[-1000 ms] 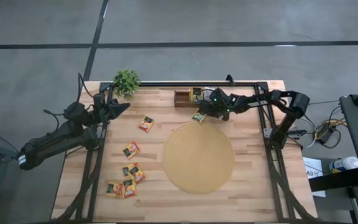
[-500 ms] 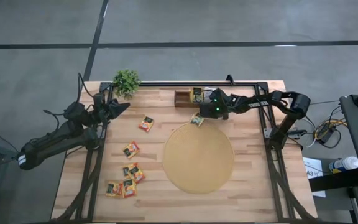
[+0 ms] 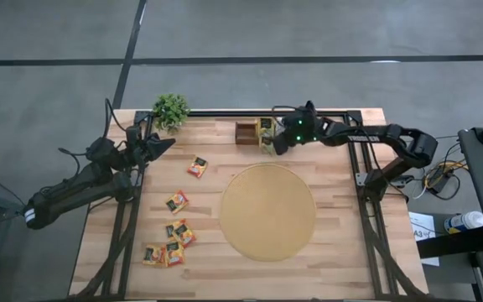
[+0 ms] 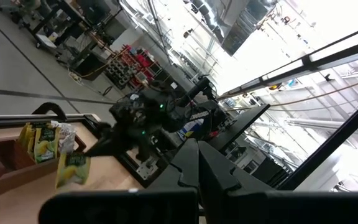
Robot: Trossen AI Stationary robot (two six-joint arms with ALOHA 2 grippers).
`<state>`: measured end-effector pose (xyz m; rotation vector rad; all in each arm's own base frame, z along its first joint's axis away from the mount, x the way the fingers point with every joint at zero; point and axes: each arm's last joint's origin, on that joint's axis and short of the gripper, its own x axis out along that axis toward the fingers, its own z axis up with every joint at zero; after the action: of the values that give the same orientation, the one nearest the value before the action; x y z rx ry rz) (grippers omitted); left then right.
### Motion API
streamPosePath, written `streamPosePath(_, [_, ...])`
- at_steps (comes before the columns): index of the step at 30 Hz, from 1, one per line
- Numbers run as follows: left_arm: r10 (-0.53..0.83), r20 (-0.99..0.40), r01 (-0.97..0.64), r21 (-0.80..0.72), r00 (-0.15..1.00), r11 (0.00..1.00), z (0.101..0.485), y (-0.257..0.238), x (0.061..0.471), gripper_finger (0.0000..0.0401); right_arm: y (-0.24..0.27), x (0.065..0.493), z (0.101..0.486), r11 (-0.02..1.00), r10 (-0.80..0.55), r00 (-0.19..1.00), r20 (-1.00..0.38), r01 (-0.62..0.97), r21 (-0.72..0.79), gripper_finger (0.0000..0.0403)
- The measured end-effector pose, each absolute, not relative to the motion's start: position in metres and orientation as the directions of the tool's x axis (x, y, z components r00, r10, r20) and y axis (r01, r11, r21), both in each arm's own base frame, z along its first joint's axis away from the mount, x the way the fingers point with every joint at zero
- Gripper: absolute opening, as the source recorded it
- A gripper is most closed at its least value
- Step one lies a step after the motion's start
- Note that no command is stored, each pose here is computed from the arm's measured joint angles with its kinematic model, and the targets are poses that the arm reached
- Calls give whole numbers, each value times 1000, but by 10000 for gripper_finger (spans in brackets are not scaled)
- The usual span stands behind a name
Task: Pick & Place Tea
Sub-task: Put the yellow tea bag into the middle section of the wooden organizer
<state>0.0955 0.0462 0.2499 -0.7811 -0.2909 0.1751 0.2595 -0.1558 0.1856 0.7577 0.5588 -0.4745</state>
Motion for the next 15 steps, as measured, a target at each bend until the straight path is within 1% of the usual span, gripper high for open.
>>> streamPosePath(5, [262,193,-48,-714,946,698,250,46,95,0,-175,261,205,716,-220,794,-567,526,458,8])
streamPosePath(9, [261,193,-46,-716,946,697,250,46,95,0,-191,261,221,787,-258,807,-532,495,369,8])
streamPosePath(12, [261,194,-45,-718,946,694,250,46,95,0,-204,256,232,801,-288,803,-521,501,329,8])
streamPosePath(15, [261,202,-40,-716,944,697,251,46,95,0,-215,250,236,796,-304,780,-546,523,304,8])
